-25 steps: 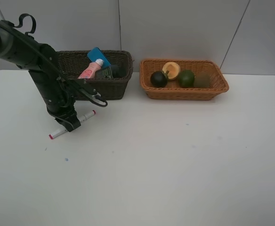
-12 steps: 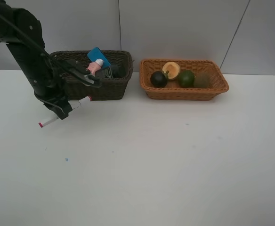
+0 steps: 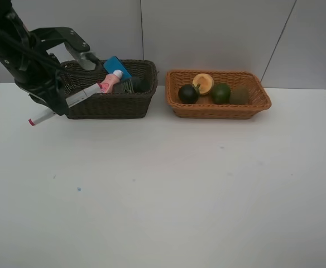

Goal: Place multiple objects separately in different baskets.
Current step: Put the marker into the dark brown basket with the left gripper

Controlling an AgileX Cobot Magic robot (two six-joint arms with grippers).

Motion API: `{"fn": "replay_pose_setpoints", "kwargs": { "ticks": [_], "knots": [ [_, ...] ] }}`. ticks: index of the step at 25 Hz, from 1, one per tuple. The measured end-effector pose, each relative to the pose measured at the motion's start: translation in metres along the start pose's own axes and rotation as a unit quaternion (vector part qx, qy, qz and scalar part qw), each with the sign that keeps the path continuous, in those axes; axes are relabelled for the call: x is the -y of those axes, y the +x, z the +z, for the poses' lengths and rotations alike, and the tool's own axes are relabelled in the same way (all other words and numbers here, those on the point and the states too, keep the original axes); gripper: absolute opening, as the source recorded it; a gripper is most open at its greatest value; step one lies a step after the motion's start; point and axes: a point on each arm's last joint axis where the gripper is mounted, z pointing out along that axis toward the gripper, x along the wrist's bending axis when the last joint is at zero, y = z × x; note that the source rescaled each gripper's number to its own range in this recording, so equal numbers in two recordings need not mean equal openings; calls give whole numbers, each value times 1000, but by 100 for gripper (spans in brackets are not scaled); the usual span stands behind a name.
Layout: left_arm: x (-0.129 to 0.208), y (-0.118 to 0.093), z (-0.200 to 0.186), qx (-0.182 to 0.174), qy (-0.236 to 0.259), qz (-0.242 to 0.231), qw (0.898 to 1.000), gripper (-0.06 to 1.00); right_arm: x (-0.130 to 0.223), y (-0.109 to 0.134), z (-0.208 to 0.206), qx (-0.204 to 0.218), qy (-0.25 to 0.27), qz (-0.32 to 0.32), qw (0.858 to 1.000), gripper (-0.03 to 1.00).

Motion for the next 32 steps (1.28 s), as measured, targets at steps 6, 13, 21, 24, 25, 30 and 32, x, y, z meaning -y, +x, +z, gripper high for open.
{"fn": "replay_pose_setpoints", "kwargs": {
  "ticks": [6, 13, 21, 24, 25, 30, 32],
  "knots": [
    [-28, 19, -32, -43, -60, -31, 997, 2, 0, 0, 0, 0, 0, 0, 1000, 100],
    [-71, 53, -58, -103, -121, -51, 986, 2, 0, 0, 0, 0, 0, 0, 1000, 100],
    [-96, 90, -23, -127, -122, -69, 982, 2, 0, 0, 0, 0, 0, 0, 1000, 100],
    [-92, 103, 1, -126, -114, -93, 981, 2, 0, 0, 0, 0, 0, 0, 1000, 100],
    [-90, 107, 9, -125, -110, -99, 981, 2, 0, 0, 0, 0, 0, 0, 1000, 100],
    [-80, 121, 45, -122, -91, -115, 982, 2, 0, 0, 0, 0, 0, 0, 1000, 100],
    [-77, 125, 55, -122, -88, -119, 981, 2, 0, 0, 0, 0, 0, 0, 1000, 100]
  ]
}}
